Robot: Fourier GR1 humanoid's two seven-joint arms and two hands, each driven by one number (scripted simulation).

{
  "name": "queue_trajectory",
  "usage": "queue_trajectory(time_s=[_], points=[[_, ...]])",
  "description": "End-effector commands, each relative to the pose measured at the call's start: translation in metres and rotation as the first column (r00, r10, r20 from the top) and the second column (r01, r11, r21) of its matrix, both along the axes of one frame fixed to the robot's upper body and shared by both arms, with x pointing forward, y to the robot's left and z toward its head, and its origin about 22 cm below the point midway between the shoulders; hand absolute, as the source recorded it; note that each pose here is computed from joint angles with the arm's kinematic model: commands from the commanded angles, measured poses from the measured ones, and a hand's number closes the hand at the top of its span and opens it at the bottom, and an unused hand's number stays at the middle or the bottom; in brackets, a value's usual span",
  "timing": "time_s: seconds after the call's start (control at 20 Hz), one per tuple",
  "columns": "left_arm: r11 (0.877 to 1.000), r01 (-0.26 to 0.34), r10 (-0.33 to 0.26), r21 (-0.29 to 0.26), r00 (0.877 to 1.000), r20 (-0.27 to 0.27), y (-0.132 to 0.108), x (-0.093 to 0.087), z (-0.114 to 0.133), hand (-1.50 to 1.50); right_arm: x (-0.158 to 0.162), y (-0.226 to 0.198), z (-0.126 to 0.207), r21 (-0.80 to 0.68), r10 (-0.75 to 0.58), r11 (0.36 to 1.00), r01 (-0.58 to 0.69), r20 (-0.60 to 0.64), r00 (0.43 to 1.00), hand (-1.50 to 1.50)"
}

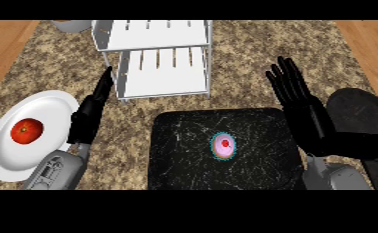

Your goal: Pick the cupcake from the tray and place it in the tiered basket

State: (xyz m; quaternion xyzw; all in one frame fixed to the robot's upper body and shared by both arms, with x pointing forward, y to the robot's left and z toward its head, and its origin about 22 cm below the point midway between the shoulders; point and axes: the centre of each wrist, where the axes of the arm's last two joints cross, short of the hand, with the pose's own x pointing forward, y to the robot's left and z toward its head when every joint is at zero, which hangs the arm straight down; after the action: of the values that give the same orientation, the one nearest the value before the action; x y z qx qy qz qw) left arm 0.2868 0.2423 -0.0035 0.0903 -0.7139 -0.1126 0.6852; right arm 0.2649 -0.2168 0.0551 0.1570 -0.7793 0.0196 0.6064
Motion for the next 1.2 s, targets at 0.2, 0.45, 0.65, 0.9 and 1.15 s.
queue_trajectory(time_s=[0.2,0.45,0.65,0.9,1.15], points=[[0.983,0.037,-0.060,-0.179,0.991,-0.123,-0.004,-0.008,0.014,0.00,-0.046,0.003,-0.003,-0.097,0.060,0.995,-0.030,0.331,0.942,1.50],[0.966,0.051,-0.106,-0.255,0.972,-0.208,-0.001,-0.024,0.009,0.00,-0.055,-0.036,-0.056,-0.018,-0.560,0.819,0.573,0.190,0.806,-1.50],[0.960,0.062,-0.123,-0.273,0.970,-0.210,-0.025,-0.011,0.027,0.00,-0.083,-0.008,-0.081,-0.167,-0.317,0.898,0.408,0.401,0.860,-1.50],[0.967,0.051,-0.106,-0.249,0.971,-0.214,0.001,-0.009,0.033,0.00,-0.131,-0.021,-0.061,-0.468,-0.241,0.785,0.407,0.374,0.895,-1.50],[0.964,0.034,-0.096,-0.265,0.969,-0.226,-0.007,-0.017,0.025,0.00,-0.151,-0.027,-0.035,-0.660,-0.321,0.567,0.493,0.374,0.870,-1.50]])
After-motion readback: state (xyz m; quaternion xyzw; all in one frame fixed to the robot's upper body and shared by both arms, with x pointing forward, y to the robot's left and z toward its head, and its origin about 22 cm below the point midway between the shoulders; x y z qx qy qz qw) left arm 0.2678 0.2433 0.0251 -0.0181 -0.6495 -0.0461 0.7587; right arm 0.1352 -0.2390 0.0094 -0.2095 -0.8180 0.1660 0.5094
